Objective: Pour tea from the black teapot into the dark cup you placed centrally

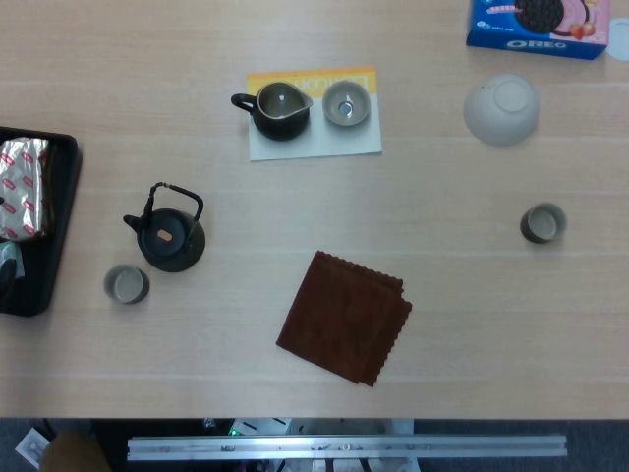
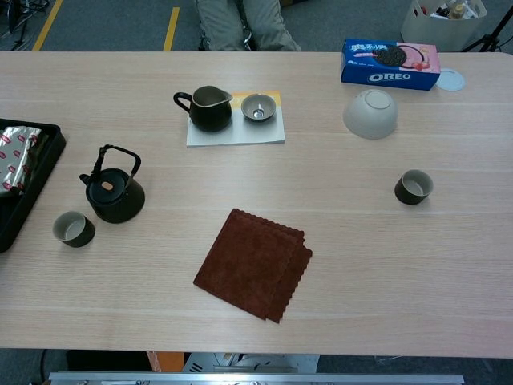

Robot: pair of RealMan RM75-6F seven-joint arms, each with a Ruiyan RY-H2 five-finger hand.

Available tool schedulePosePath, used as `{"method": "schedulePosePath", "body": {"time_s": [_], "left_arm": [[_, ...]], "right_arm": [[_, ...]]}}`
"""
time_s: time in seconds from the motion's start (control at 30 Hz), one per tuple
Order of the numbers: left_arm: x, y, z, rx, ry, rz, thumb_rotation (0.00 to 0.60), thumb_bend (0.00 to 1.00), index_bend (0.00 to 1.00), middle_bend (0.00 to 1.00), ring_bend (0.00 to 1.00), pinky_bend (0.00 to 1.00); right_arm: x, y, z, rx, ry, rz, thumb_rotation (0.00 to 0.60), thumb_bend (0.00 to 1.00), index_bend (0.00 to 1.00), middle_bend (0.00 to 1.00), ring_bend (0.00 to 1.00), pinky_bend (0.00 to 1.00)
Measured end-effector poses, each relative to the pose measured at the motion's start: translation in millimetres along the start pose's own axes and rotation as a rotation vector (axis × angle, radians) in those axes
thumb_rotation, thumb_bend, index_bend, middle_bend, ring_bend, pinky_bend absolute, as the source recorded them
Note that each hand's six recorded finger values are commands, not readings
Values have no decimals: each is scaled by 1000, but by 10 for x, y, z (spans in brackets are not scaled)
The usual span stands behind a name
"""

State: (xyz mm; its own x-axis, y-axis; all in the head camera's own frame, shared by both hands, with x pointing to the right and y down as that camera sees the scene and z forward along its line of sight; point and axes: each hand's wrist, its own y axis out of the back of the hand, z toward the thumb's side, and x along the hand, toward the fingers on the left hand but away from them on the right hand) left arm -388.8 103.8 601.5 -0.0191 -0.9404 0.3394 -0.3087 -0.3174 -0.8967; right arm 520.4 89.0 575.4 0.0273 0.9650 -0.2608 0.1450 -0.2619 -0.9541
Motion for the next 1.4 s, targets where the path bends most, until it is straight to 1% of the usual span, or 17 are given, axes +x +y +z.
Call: {"method": "schedulePosePath", "body": {"time_s": [0.13,0.2,0.27,0.33,0.37,0.47,0.6,0.7,0.9,0.93,1.03,1.23,1.4], "left_arm": [[78,-81,59,13,-29,-58,594,310,283,301,134,85],[117,-130,92,27,-45,-90,546,304,302,308,136,69],[153,-178,126,42,-60,-119,433,276,307,311,137,49],[207,-241,177,64,-83,-149,355,255,307,310,137,46],[233,-272,200,74,-94,-161,324,247,306,307,138,43],[313,-388,277,100,-128,-195,273,234,300,301,137,40],[416,-552,384,135,-165,-232,267,230,286,298,138,40],[477,-662,425,161,-170,-265,262,230,284,300,137,40],[608,-851,505,220,-169,-307,204,218,280,296,137,40],[630,-882,519,222,-167,-312,181,214,280,296,137,40],[710,-986,552,232,-159,-323,150,207,280,296,137,40],[855,-1150,537,252,-133,-332,124,203,280,287,137,40],[934,-1230,506,283,-109,-338,123,203,274,286,137,40]], "right_arm": [[-20,27,23,1,9,-5,600,121,217,141,13,129],[-23,36,23,2,10,-5,600,121,218,141,13,129],[-26,38,17,2,8,-3,600,120,218,141,13,129],[-36,35,5,2,3,0,600,120,219,141,13,129],[-42,34,1,2,2,1,600,120,219,141,13,129],[-57,25,-7,3,-1,4,600,120,220,141,13,129],[-73,11,-22,4,-7,9,600,121,219,141,13,129],[-81,6,-42,5,-12,11,600,120,219,141,13,129],[-89,11,-77,-2,-18,11,600,120,219,141,13,129],[-90,8,-83,-3,-19,12,600,121,219,142,13,129],[-94,-10,-101,-5,-22,18,600,120,219,148,13,129],[-103,-25,-133,-8,-30,26,600,120,219,155,13,129],[-107,-10,-173,-12,-42,22,600,121,219,155,13,129]]}}
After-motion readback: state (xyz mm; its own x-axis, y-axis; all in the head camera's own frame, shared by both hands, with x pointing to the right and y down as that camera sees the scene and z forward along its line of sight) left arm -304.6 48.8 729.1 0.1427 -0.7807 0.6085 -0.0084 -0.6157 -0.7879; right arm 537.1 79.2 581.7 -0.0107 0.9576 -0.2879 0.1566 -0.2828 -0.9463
